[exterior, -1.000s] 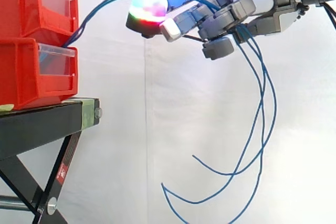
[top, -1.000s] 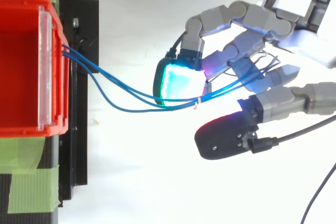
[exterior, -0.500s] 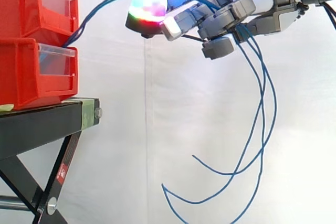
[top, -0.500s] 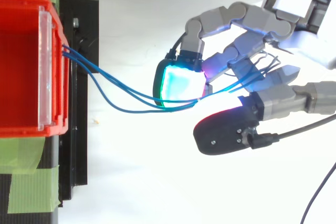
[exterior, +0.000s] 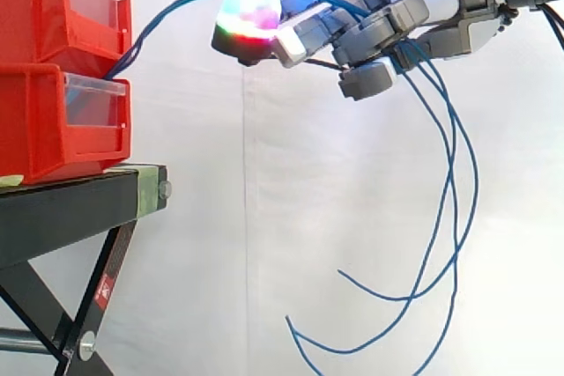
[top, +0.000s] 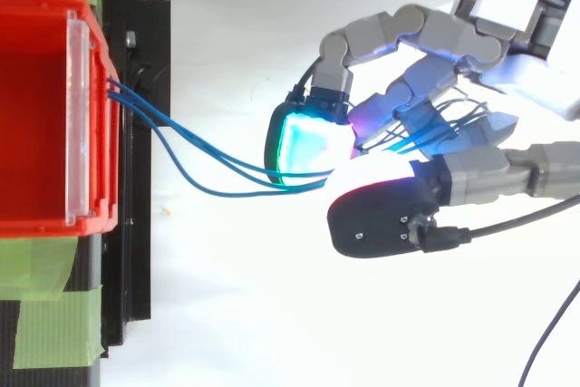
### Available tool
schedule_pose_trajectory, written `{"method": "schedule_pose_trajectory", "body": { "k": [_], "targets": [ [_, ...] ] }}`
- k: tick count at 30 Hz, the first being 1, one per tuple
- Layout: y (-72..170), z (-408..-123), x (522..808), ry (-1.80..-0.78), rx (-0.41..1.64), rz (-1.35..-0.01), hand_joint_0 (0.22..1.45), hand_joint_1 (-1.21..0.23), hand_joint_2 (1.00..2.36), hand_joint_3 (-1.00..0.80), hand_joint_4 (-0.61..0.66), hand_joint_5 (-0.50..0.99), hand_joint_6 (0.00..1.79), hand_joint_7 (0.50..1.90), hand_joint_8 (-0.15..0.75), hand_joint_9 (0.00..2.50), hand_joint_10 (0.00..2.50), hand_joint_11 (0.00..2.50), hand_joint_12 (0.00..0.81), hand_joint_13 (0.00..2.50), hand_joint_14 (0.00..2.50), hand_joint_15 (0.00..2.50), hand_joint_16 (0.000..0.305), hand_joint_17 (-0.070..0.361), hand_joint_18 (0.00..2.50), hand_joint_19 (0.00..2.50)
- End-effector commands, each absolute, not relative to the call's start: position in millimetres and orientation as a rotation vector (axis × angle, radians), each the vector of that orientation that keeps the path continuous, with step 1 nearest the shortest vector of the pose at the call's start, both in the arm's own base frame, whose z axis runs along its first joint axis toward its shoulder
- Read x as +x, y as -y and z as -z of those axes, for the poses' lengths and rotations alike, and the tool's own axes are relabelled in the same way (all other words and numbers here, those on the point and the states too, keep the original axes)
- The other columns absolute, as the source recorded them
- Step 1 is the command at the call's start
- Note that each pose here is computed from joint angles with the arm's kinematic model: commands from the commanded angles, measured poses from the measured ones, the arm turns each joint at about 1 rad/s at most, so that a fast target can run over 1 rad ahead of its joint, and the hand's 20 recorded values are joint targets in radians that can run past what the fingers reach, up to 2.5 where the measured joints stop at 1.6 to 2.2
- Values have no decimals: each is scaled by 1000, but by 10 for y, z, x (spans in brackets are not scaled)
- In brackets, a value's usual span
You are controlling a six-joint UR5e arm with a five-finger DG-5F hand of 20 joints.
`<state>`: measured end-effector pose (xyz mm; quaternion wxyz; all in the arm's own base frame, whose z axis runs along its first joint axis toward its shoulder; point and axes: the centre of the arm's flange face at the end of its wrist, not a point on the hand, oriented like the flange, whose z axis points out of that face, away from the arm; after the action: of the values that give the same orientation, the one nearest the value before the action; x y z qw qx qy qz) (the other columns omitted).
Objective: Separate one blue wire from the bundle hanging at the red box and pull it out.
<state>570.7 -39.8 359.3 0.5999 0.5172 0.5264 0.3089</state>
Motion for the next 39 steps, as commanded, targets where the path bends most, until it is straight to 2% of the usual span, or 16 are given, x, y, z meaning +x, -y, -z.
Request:
{"method": "schedule_pose_trajectory", "body": {
  "k": [1, 12, 20, 29, 39],
  "targets": [
    [405, -3600, 5704, -1219, 1199, -717, 656, -794, 1028, -72, 259, -219, 795, 1086, 367, 882, 18, 1077, 358, 1031, 1687, 1411, 47, 106, 951, 1522],
    [397, -3592, 5707, -1220, 1199, -716, 679, -884, 1028, -132, 254, -239, 803, 1082, 346, 790, 19, 1062, 358, 994, 1654, 1413, 49, 110, 914, 1483],
    [398, -3592, 5706, -1219, 1200, -714, 733, -924, 1032, -81, 215, -249, 811, 1098, 327, 763, 19, 1063, 358, 969, 1657, 1414, 50, 112, 903, 1461],
    [398, -3592, 5706, -1219, 1200, -714, 731, -947, 1032, -98, 192, -264, 807, 1118, 313, 692, 20, 1054, 352, 930, 1597, 1467, 53, 118, 884, 1410],
    [398, -3592, 5706, -1219, 1200, -714, 750, -976, 1035, -93, 129, -261, 805, 1114, 249, 636, 18, 1091, 343, 903, 1676, 1417, 53, 118, 877, 1395]
  ]
}}
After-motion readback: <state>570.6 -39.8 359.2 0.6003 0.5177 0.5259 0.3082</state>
